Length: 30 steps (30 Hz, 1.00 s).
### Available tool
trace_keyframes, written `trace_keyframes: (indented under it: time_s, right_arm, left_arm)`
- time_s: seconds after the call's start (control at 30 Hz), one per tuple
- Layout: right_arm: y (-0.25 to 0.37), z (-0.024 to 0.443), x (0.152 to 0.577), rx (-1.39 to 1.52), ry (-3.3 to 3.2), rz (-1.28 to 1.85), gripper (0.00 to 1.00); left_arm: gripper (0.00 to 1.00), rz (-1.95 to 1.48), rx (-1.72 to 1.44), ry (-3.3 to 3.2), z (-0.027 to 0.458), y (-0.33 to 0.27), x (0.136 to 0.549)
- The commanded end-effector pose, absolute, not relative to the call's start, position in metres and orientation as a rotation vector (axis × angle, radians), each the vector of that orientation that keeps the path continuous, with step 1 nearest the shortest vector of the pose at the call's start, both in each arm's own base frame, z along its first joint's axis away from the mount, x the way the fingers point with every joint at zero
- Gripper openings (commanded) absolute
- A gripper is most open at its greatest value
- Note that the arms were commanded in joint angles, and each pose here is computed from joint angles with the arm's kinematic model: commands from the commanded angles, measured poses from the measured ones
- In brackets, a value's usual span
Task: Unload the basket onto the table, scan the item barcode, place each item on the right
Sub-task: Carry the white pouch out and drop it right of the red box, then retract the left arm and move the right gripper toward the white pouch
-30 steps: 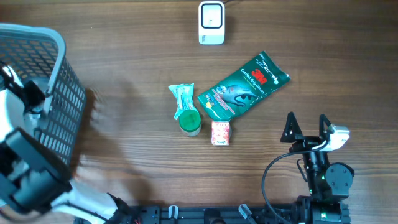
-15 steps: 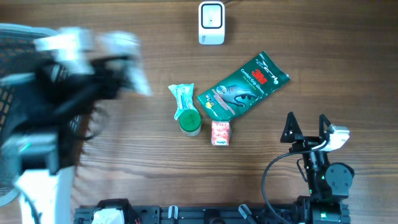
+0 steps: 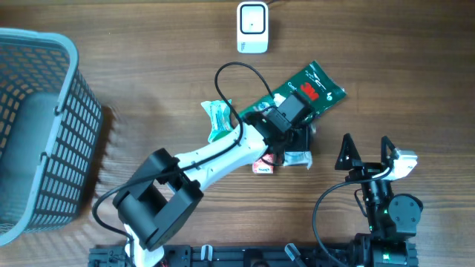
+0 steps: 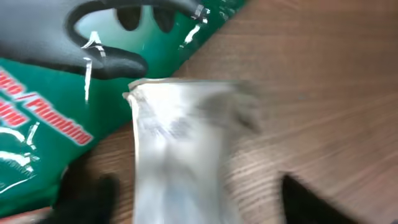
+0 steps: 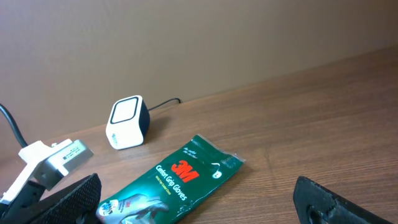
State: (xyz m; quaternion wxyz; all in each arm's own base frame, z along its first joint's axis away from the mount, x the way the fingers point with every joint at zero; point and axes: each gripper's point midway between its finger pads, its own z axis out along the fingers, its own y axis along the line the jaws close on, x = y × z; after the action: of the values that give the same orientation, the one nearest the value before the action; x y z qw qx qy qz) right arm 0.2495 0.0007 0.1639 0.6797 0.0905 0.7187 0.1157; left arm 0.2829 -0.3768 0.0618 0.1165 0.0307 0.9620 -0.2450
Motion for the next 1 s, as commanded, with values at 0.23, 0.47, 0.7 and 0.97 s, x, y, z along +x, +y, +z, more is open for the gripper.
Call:
trace_keyframes:
  time_s: [0.23, 0.47, 0.7, 0.97]
  right_arm:
    - [0.000, 0.166, 0.249, 0.206, 1.604, 0.260, 1.00]
    - [0.000, 0.166, 0.249, 0.206, 1.604, 0.261, 1.00]
    - [0.006, 0.166, 0.249, 0.308, 1.595, 0.411, 1.00]
    - [0.109, 0.172, 0.205, 0.329, 1.751, 1.404, 1.00]
  left_arm:
    - [1.00, -0.167, -0.061, 1.943, 0.359, -0.209, 0.451]
    - [1.00, 0.341, -0.160, 1.430, 0.619, -0.024, 0.332]
    - [1.00, 0.039, -0.014, 1.391, 0.634, -0.015, 0.214]
    - [1.00, -0.097, 0.108, 1.167, 0.592, 0.003, 0.074]
